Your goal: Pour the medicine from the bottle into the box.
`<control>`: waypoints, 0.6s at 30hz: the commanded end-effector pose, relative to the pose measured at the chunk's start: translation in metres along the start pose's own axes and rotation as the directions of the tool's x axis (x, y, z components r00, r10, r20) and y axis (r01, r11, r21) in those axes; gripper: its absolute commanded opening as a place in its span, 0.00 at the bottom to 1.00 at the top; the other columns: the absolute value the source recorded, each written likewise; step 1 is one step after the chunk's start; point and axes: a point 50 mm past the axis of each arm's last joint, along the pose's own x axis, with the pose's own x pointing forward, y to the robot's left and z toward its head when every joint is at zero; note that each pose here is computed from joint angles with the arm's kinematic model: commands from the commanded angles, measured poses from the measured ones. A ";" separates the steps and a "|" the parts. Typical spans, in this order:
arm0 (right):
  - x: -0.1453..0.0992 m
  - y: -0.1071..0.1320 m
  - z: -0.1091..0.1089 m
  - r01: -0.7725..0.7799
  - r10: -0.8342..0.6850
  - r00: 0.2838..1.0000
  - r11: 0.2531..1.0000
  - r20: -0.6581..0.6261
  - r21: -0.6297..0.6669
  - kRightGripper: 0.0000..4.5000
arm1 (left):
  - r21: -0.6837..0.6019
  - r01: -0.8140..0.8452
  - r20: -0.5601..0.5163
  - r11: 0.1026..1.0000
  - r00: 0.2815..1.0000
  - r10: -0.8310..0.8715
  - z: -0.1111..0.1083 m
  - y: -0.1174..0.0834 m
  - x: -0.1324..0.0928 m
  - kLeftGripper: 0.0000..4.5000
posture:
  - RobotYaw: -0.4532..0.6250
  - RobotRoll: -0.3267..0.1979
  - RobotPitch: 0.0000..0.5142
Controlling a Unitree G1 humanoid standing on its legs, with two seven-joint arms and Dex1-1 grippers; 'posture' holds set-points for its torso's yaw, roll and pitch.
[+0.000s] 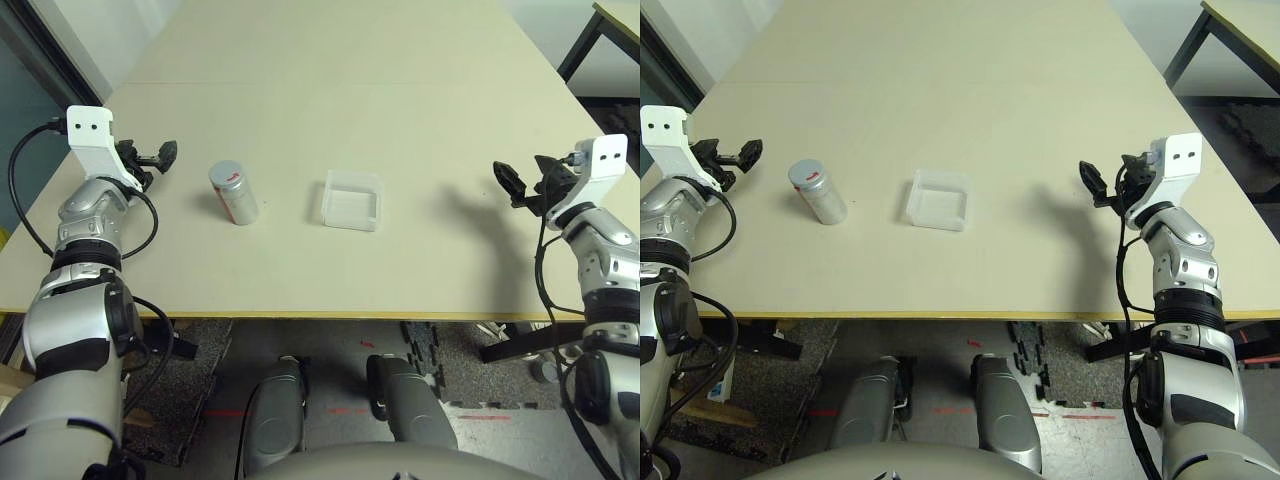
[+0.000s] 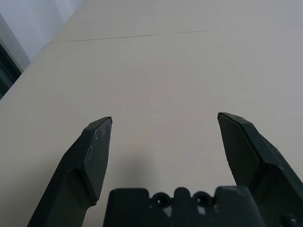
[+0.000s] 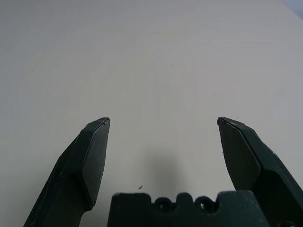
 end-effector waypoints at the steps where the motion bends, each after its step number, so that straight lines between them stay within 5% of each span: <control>1: 0.005 0.005 0.007 -0.048 0.048 0.998 0.999 0.028 0.007 1.00 | -0.009 0.003 -0.017 1.000 1.000 -0.003 -0.007 0.003 -0.004 1.00 | 0.37 0.62 0.28; 9: 0.011 0.032 0.019 -0.311 0.309 0.949 0.950 0.060 0.019 1.00 | -0.019 0.023 -0.012 1.000 1.000 -0.023 -0.009 0.011 -0.013 1.00 | 0.39 0.62 0.25; 18: 0.006 0.081 0.033 -0.678 0.677 0.732 0.735 0.077 -0.018 1.00 | -0.015 0.046 -0.011 0.999 0.999 -0.047 -0.005 0.022 -0.024 1.00 | 0.41 0.62 0.24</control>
